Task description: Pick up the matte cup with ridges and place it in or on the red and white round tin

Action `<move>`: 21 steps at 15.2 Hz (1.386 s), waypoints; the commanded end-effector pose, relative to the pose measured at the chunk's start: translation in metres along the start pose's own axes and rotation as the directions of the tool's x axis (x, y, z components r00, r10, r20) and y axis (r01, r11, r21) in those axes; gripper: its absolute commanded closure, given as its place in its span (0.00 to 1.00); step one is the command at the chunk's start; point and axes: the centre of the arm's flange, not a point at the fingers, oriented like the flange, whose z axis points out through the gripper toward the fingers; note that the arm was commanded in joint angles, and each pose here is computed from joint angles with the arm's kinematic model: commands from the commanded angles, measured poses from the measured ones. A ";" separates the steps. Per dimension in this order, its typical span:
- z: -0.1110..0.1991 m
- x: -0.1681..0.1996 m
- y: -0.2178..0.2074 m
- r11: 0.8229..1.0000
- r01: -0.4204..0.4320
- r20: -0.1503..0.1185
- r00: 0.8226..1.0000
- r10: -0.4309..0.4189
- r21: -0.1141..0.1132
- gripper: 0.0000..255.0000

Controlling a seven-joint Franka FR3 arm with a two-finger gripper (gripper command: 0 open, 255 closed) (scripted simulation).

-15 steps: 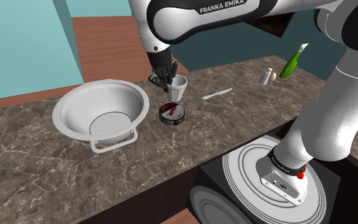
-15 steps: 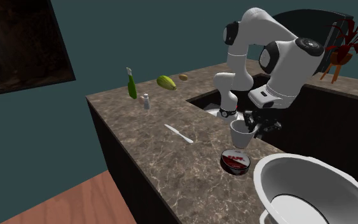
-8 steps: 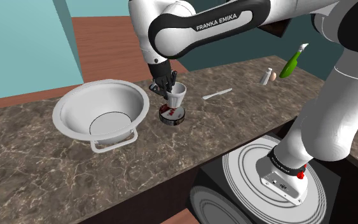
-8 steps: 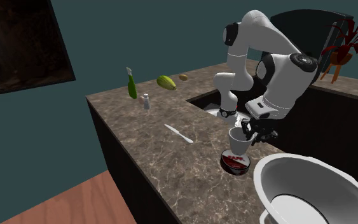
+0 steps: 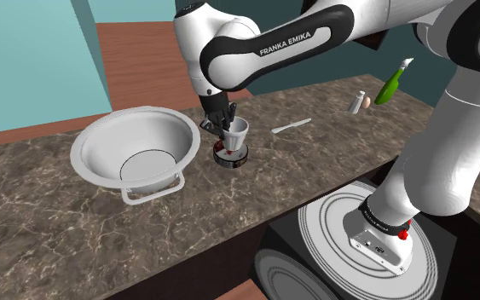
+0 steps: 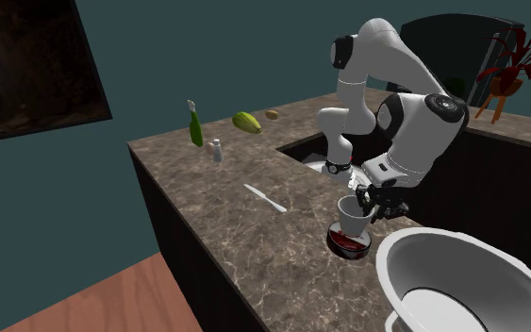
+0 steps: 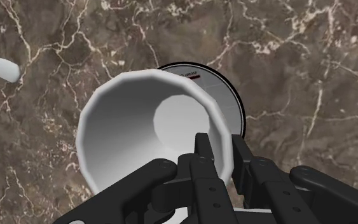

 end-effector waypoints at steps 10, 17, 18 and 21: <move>0.000 0.000 0.000 1.000 0.000 0.000 1.000 0.000 0.000 0.00; -0.050 0.000 0.000 1.000 0.000 0.000 1.000 0.000 0.000 0.00; -0.050 0.000 0.000 1.000 0.000 0.000 1.000 0.000 0.000 0.00; -0.050 0.000 0.000 1.000 0.000 0.000 1.000 0.000 0.000 0.00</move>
